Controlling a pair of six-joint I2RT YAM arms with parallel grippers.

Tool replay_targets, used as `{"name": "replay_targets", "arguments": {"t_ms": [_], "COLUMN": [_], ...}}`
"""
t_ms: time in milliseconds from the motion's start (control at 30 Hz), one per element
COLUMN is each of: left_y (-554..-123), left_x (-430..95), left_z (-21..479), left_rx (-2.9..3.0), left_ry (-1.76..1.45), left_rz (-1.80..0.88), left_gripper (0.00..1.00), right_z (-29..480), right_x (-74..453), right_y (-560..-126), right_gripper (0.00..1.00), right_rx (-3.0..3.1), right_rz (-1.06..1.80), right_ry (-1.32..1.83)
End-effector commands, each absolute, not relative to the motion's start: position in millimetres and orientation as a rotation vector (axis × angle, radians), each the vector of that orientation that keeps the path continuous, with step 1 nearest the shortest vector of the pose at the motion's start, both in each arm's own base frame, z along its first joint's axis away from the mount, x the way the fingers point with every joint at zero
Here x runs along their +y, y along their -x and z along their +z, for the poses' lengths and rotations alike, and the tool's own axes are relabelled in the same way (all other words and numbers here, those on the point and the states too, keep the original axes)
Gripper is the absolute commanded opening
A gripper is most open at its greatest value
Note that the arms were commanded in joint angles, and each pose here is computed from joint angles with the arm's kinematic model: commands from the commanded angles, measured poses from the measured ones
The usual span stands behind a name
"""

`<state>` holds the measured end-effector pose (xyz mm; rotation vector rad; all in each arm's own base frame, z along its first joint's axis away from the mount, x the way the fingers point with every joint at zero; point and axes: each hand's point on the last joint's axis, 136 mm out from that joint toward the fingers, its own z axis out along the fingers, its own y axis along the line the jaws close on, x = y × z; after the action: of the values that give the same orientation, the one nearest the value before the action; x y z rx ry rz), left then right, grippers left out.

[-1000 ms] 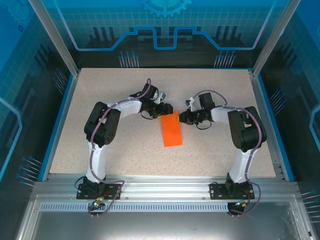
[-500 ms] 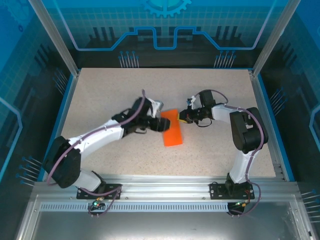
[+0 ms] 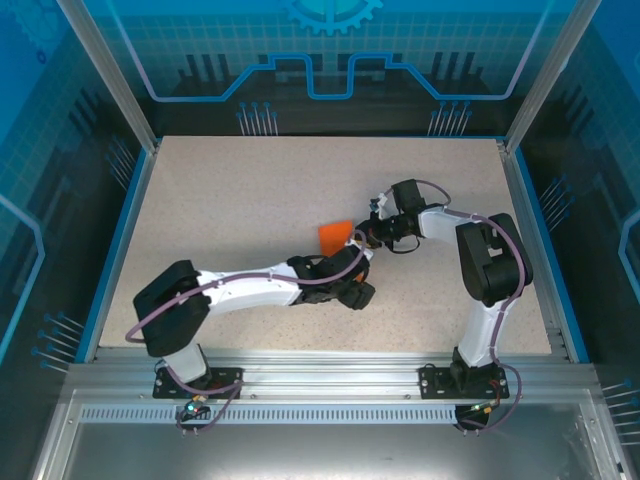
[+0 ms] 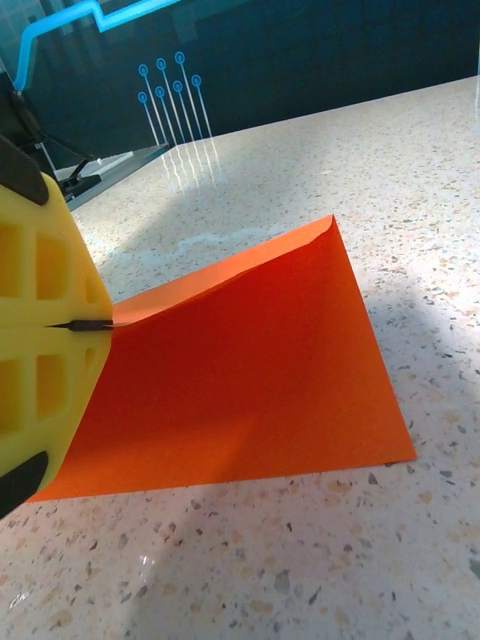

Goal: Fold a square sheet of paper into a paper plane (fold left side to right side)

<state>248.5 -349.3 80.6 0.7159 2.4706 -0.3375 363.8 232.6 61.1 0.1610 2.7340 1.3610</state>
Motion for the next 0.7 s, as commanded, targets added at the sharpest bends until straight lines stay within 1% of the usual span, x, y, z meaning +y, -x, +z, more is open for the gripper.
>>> {"name": "replay_targets", "arguments": {"t_ms": [0, 167, 367, 667], "left_y": [-255.4, -255.6, -257.1, -257.2], "left_x": [-349.3, -355.5, -354.4, -356.9], "left_z": [77.0, 71.1, 72.6, 59.8], "left_rx": [2.484, 2.483, 2.482, 2.5], "left_ry": [-0.695, -0.722, -0.696, -0.709], "left_rz": [-0.205, -0.09, -0.07, -0.006], "left_gripper": [0.8, 0.82, 0.85, 0.86], "right_z": [60.2, 64.5, 70.5, 71.2], "right_x": [238.6, 240.0, 239.1, 240.4], "right_y": [-363.3, -364.0, -366.9, -365.9], "right_gripper": [0.05, 0.04, 0.05, 0.05], "right_rx": [2.763, 2.758, 2.751, 2.759], "right_rz": [1.368, 1.382, 1.377, 1.382], "right_ry": [-0.177, -0.188, -0.191, -0.197]}}
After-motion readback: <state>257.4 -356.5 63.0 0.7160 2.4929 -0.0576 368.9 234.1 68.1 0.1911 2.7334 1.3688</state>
